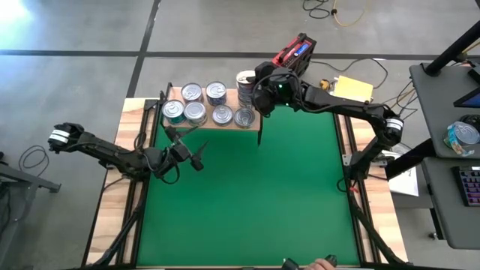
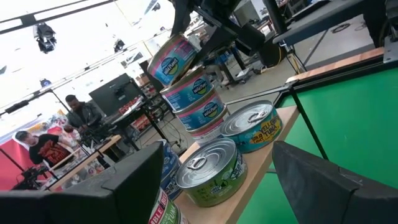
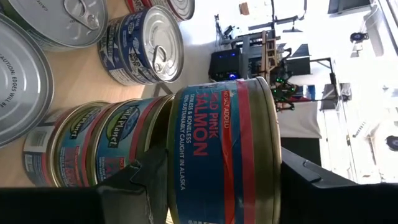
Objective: Stack canned seafood by type on shelf
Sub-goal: Stack the blue tuna can on top of the blue tuna can on the shelf
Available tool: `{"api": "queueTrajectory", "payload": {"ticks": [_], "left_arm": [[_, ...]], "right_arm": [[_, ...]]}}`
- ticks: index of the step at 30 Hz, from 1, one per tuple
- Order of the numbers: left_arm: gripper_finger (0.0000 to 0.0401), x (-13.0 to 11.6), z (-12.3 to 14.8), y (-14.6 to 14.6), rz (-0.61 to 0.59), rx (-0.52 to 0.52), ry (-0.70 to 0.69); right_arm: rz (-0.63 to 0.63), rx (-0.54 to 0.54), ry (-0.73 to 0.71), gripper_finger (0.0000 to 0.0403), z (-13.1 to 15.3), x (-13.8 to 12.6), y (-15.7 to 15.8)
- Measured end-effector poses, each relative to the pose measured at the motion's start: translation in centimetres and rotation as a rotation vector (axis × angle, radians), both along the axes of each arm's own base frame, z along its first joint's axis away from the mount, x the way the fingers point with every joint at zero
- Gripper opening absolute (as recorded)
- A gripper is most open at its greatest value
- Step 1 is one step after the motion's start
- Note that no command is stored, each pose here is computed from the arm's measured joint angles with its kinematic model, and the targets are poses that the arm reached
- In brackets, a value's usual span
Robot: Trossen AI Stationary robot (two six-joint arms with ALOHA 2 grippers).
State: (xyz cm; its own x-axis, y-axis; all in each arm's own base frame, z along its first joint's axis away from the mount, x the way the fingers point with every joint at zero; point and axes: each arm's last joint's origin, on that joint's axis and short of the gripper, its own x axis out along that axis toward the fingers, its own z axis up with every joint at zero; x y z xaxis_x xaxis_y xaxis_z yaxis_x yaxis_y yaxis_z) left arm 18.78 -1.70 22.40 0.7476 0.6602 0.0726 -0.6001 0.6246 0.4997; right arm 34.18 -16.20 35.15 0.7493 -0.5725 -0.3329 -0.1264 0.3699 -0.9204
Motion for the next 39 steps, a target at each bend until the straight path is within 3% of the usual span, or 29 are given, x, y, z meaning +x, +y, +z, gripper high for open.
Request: {"api": "queueTrajectory", "payload": {"ticks": [5,23,39], "left_arm": [[0.0283,0.0,0.0,0.0,0.000,0.000,0.000],[0.0283,0.0,-0.1,0.0,0.000,0.002,0.008],[0.0283,0.0,-0.1,0.0,0.000,0.001,0.007]], "right_arm": [[0.000,0.001,0.001,0.0192,0.0,0.0,0.0],[-0.094,0.050,-0.049,0.0288,0.1,-0.1,0.0],[-0.118,0.106,-0.089,0.0320,1.1,-0.1,0.4]]}}
